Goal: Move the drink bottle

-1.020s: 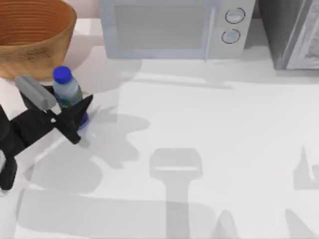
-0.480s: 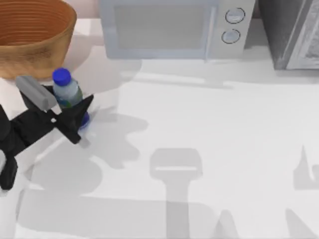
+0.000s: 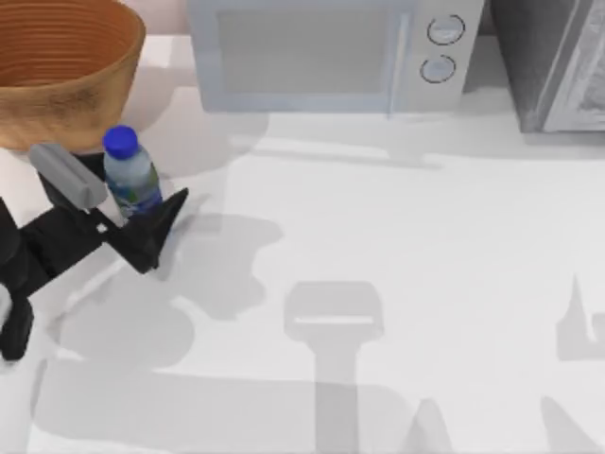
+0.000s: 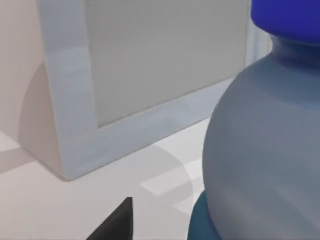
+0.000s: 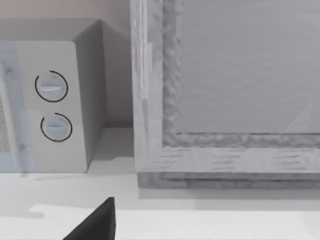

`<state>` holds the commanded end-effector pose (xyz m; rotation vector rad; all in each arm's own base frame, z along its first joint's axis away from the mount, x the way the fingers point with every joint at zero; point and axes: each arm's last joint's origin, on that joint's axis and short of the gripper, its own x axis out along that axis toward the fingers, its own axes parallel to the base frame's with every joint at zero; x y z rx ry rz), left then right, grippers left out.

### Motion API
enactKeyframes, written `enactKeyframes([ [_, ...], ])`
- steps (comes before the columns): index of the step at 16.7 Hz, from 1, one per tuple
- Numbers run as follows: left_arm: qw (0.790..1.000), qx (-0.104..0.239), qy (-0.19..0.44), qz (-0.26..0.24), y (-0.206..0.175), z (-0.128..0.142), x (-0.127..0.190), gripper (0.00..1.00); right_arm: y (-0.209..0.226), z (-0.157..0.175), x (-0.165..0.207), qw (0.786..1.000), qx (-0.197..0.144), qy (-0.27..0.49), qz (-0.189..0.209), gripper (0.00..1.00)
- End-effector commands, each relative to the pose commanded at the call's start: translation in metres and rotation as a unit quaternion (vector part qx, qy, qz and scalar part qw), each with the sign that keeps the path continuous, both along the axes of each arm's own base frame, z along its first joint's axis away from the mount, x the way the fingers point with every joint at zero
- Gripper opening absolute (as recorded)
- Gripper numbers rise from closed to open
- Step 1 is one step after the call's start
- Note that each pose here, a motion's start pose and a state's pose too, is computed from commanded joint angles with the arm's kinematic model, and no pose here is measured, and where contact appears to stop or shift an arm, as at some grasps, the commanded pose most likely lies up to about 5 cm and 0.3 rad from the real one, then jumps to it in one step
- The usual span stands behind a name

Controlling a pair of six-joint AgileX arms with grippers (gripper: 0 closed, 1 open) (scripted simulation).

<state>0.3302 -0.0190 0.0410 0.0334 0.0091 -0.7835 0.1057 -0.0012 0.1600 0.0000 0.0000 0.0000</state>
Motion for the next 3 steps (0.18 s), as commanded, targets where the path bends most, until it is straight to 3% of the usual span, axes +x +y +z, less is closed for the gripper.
enactKeyframes([
  [3,1.0,0.0,0.0,0.0,0.0,0.0,0.0,1.0,0.0,0.0,0.0,1.0,0.0,0.0,0.0,1.0],
])
